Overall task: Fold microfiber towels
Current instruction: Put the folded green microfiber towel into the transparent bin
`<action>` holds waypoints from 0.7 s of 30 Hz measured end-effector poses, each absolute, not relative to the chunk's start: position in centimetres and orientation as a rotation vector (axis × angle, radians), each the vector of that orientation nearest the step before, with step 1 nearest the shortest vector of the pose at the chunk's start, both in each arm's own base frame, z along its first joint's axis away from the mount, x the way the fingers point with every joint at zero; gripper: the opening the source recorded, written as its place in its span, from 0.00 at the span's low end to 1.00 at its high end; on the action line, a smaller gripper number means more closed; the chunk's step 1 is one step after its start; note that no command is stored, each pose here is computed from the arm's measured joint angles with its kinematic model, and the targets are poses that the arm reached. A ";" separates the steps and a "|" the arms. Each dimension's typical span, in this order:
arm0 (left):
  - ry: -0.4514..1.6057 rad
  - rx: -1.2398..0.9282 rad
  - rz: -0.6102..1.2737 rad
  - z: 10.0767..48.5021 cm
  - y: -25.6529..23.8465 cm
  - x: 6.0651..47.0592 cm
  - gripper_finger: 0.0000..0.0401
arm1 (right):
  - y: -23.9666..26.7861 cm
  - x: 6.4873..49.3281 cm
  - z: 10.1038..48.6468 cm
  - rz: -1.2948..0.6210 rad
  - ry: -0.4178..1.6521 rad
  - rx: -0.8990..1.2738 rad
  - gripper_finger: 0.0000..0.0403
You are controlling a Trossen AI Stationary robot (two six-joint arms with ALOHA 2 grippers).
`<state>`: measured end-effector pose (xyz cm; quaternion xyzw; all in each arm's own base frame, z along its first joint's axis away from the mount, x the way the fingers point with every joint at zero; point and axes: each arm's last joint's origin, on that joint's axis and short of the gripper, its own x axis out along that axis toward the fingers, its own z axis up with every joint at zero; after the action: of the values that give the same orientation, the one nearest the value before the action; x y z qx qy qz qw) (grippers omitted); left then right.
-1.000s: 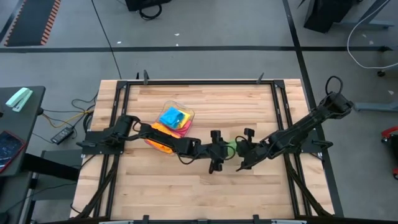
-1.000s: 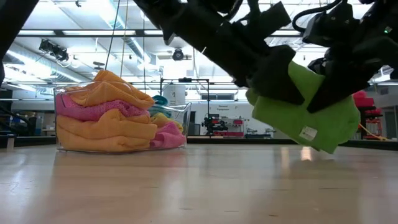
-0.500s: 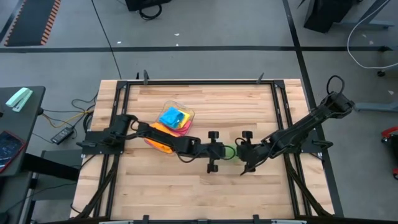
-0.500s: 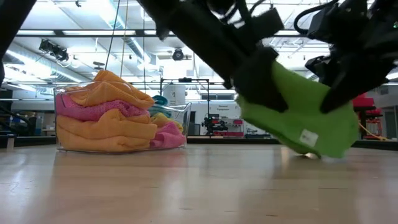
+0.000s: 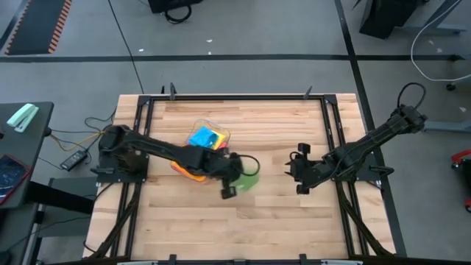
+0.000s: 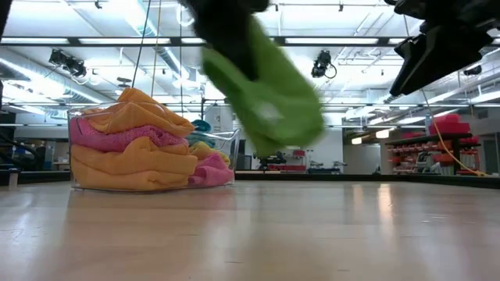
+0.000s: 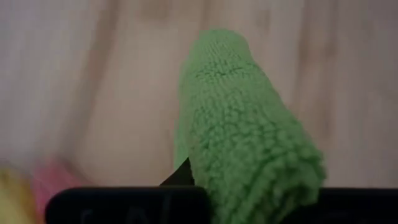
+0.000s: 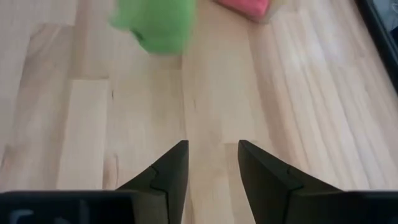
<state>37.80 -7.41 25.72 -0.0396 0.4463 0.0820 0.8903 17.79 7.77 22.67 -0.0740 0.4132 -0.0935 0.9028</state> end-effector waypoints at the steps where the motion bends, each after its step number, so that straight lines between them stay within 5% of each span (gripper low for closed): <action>1: 0.967 -0.114 0.157 26.2 -7.3 37.1 0.05 | 7.8 17.8 22.7 -0.199 0.848 -0.153 0.36; 9: 1.197 -0.277 0.238 29.3 -4.9 31.7 0.13 | 7.9 18.1 22.3 -0.208 0.865 -0.169 0.36; 21: 1.097 -0.284 0.242 35.3 -2.6 25.4 0.07 | 8.0 18.3 22.2 -0.208 0.854 -0.171 0.36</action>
<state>25.37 -2.59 35.26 -0.1342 0.5185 0.1145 0.8367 18.30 7.99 22.22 -0.0828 0.4127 -0.1004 0.9015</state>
